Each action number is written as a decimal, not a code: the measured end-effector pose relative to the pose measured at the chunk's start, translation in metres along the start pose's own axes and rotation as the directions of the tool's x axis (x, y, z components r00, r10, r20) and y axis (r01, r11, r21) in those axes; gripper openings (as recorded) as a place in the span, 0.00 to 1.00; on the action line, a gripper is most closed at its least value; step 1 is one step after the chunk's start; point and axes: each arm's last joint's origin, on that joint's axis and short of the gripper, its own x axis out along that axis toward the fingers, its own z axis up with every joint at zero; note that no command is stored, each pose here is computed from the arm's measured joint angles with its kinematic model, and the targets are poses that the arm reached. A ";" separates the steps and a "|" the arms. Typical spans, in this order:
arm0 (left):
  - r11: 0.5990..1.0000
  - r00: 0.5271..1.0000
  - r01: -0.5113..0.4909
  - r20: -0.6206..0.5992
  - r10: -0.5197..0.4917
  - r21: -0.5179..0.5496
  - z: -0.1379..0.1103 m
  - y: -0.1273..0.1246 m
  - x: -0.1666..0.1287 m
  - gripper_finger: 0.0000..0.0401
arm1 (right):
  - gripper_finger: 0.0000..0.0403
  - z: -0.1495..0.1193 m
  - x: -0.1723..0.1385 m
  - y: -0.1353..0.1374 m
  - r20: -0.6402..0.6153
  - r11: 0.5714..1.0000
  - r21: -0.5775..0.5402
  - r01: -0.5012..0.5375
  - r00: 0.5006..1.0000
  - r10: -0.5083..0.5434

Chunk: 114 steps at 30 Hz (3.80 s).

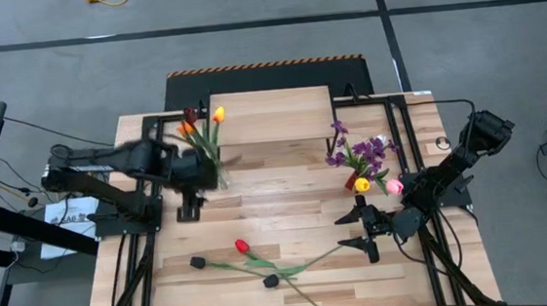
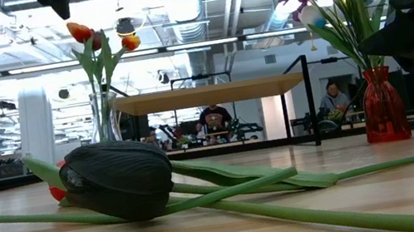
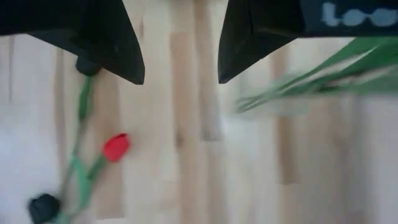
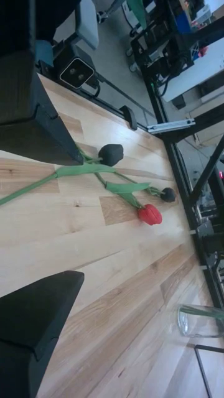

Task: Pick and place flowers into a vace then onto a shelf
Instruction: Put the red flower into the transparent vase

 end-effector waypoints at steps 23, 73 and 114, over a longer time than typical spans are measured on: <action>0.942 0.978 0.031 0.186 -0.099 0.335 -0.006 -0.056 0.123 0.49 | 0.71 -0.001 0.000 0.000 -0.006 1.000 -0.007 0.003 1.000 -0.003; 0.780 0.897 0.410 -0.365 -0.250 0.473 0.046 -0.100 0.246 0.45 | 0.71 -0.006 -0.002 0.001 -0.042 1.000 -0.020 0.003 0.999 -0.004; 0.875 0.964 -0.061 -0.197 0.176 0.480 0.078 -0.069 0.047 0.01 | 0.71 -0.006 -0.002 0.001 -0.043 1.000 0.005 0.006 0.999 -0.006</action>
